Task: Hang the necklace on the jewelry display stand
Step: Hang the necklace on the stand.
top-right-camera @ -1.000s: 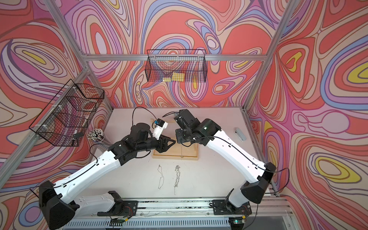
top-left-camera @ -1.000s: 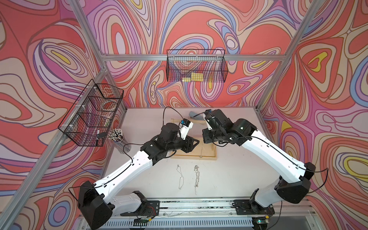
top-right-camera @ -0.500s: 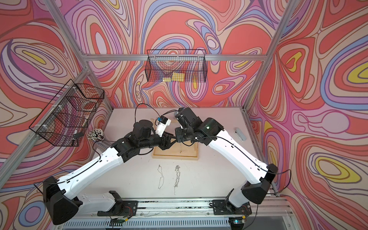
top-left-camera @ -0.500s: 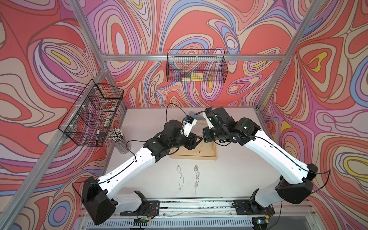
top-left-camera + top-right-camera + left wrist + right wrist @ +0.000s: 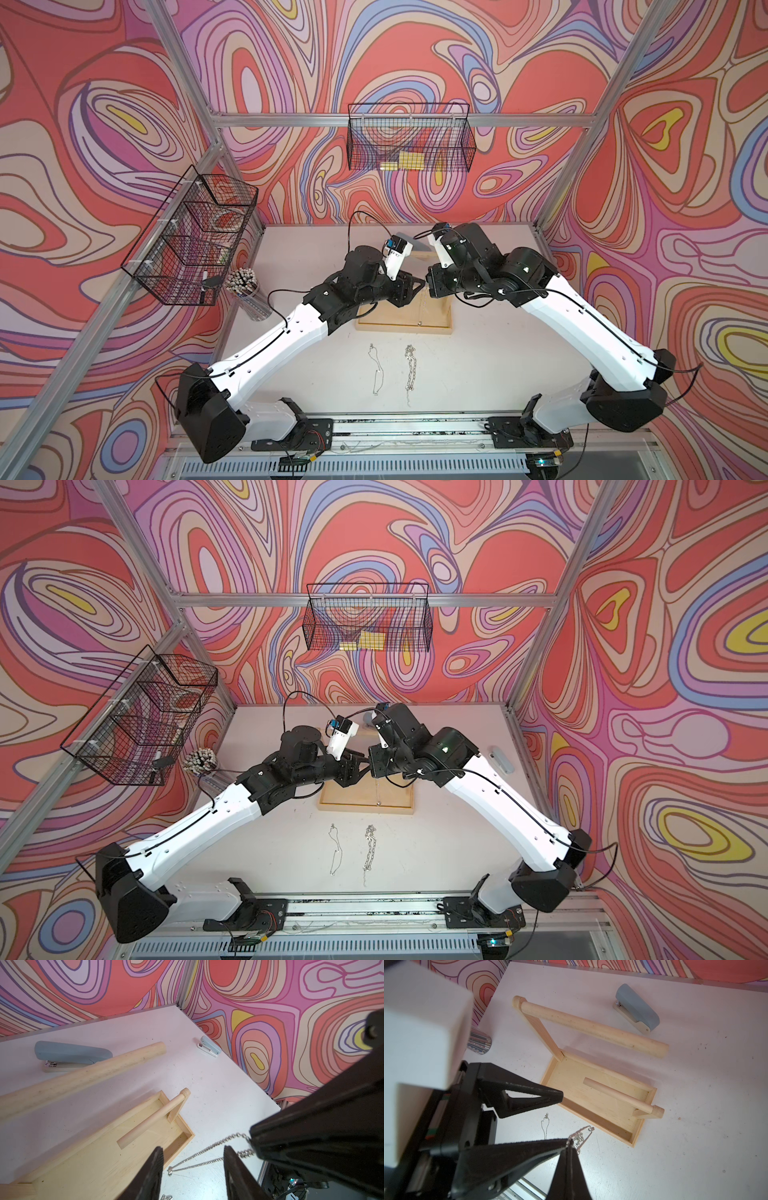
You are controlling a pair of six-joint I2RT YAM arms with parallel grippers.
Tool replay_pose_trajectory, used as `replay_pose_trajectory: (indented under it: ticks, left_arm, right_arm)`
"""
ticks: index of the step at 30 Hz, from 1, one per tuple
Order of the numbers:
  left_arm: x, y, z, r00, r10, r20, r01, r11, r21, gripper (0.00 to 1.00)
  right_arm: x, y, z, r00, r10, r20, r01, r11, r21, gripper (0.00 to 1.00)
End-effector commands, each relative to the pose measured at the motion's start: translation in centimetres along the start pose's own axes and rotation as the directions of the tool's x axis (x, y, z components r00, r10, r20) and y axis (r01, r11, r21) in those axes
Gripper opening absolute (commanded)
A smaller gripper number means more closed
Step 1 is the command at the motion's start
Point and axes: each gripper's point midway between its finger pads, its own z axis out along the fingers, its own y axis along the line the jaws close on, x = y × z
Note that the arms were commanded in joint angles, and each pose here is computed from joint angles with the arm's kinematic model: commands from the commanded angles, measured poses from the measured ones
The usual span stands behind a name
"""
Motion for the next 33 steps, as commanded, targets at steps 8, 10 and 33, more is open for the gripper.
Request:
replay_pose_trajectory:
  ticks: [8,10,33]
  left_arm:
    - [-1.7,-1.2,0.4,0.999,0.026,0.038,-0.027,0.999,0.037,0.51]
    - [-1.5,-1.4,0.6,0.999,0.027,0.032,-0.029,0.998,0.046,0.52]
    - [-2.7,-2.4,2.3,0.997,0.060,0.039,-0.062,0.995,0.076,0.03]
  right_arm:
    - [-0.5,0.5,-1.1,0.999,0.002,0.039,0.000,0.999,-0.036,0.00]
    - [-0.7,0.4,-1.2,0.999,0.004,0.047,-0.003,0.999,-0.035,0.00]
    - [-1.1,0.9,-1.4,0.997,0.012,0.082,-0.007,0.998,-0.068,0.00]
